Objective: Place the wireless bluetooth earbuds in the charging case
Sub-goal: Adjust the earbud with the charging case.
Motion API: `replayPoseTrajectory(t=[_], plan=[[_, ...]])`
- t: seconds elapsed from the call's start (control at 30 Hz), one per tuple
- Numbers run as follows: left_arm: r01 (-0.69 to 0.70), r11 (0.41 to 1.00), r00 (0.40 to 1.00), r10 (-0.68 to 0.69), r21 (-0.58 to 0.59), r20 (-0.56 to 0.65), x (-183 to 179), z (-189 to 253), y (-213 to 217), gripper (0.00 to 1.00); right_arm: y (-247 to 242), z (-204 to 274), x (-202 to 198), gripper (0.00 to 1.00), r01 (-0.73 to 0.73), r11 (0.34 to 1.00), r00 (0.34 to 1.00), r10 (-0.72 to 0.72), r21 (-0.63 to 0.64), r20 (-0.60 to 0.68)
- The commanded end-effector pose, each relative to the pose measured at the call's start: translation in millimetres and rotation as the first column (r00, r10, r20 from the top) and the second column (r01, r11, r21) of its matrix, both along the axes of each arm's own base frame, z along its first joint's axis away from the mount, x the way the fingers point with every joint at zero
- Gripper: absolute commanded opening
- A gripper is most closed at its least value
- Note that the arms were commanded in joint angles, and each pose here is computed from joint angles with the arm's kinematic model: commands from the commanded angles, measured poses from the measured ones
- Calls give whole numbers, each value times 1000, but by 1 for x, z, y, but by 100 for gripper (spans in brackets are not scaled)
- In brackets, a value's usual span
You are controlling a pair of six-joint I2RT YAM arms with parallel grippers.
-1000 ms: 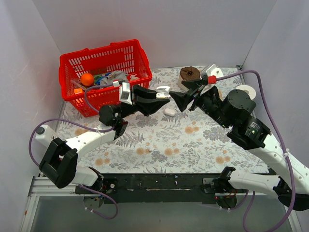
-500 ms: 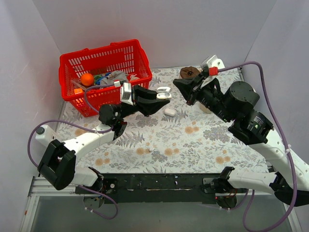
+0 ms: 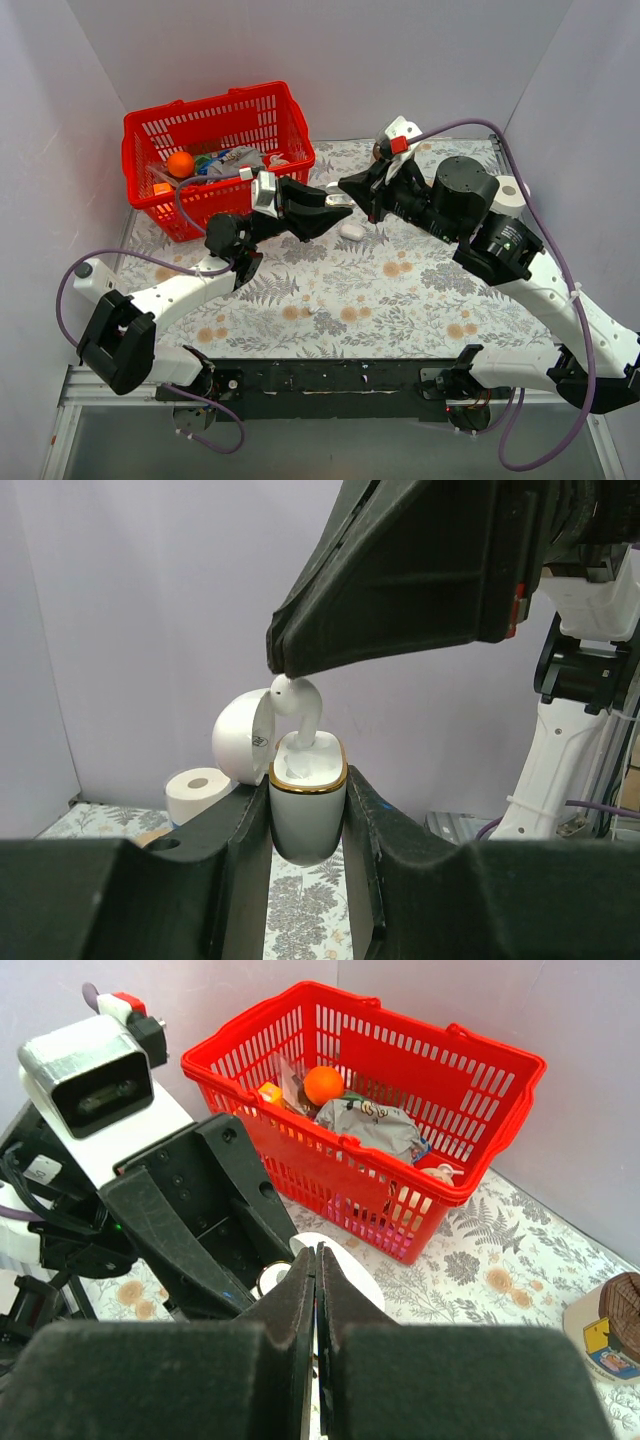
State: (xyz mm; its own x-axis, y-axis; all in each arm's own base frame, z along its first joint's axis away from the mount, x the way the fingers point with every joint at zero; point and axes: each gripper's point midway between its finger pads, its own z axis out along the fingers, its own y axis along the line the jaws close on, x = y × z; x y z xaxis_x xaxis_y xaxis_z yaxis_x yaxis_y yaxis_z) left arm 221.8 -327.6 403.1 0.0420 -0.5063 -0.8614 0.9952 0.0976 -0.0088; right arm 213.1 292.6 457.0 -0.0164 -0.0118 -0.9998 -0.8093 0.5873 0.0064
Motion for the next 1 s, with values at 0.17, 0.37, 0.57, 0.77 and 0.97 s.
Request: replayPoseTrajectory(t=[0.17, 0.37, 0.57, 0.77, 0.97], plan=[[-4, 999, 997, 8, -52, 74, -15, 25, 10, 0, -9, 19, -4, 1, 23, 999, 1000, -24, 45, 19], [-6, 998, 997, 10, -58, 73, -16, 25, 11, 0, -12, 18, -3, 1, 34, 998, 999, -35, 46, 17], [-15, 998, 997, 19, -67, 71, -16, 26, 13, 0, -14, 19, -3, 1, 40, 998, 999, -41, 52, 17], [-18, 997, 997, 23, -72, 72, -15, 26, 14, 0, -16, 19, -4, 1, 43, 998, 999, -44, 55, 15], [-17, 997, 997, 22, -70, 68, -15, 24, 14, 0, -20, 25, -3, 3, 62, 995, 998, -64, 79, 23]])
